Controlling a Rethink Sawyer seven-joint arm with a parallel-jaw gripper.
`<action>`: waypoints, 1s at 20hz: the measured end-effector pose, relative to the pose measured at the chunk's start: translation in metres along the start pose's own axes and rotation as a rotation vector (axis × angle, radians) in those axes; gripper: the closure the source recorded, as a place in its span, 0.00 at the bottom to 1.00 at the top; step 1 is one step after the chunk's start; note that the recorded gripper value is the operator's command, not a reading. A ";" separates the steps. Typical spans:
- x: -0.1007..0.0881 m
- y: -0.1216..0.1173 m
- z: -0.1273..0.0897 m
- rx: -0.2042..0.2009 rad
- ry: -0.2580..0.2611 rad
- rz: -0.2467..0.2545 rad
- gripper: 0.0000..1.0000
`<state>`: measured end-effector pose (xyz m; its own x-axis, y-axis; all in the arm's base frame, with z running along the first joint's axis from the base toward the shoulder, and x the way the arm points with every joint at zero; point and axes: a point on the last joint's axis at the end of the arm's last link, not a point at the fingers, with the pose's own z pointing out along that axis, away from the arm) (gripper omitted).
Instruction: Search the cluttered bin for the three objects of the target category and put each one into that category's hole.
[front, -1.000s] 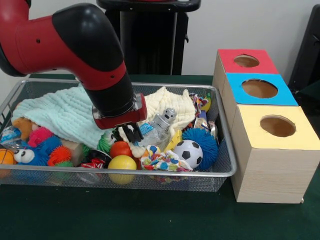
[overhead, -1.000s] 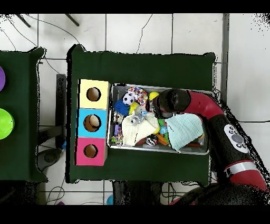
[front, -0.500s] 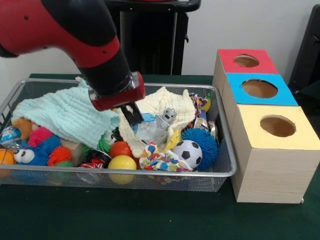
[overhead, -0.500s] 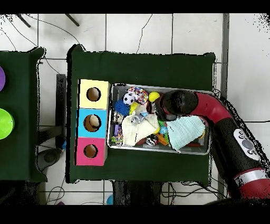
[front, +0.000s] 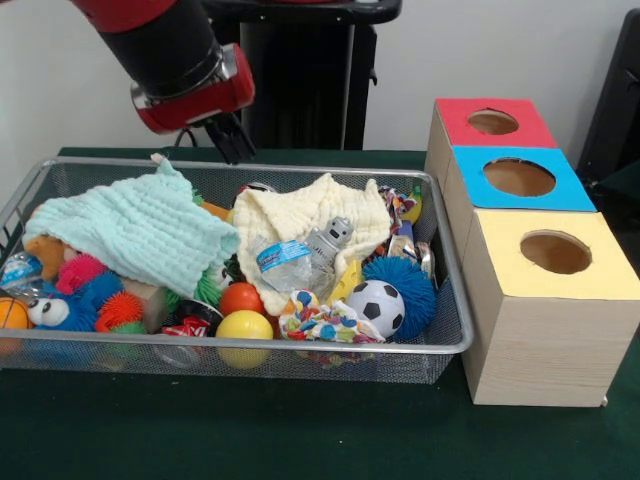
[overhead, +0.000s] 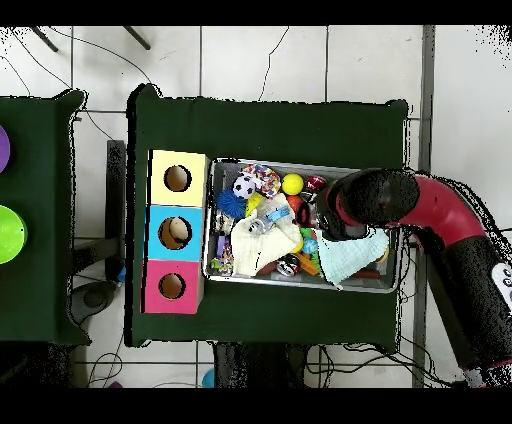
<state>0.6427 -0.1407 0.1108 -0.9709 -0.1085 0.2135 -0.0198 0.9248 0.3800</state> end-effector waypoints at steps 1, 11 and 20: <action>0.000 0.001 -0.003 0.001 -0.002 -0.002 1.00; -0.012 0.026 -0.002 0.025 -0.022 -0.061 1.00; -0.024 0.049 0.045 0.072 -0.034 -0.147 1.00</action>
<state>0.6547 -0.0765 0.0831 -0.9638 -0.2331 0.1293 -0.1779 0.9237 0.3393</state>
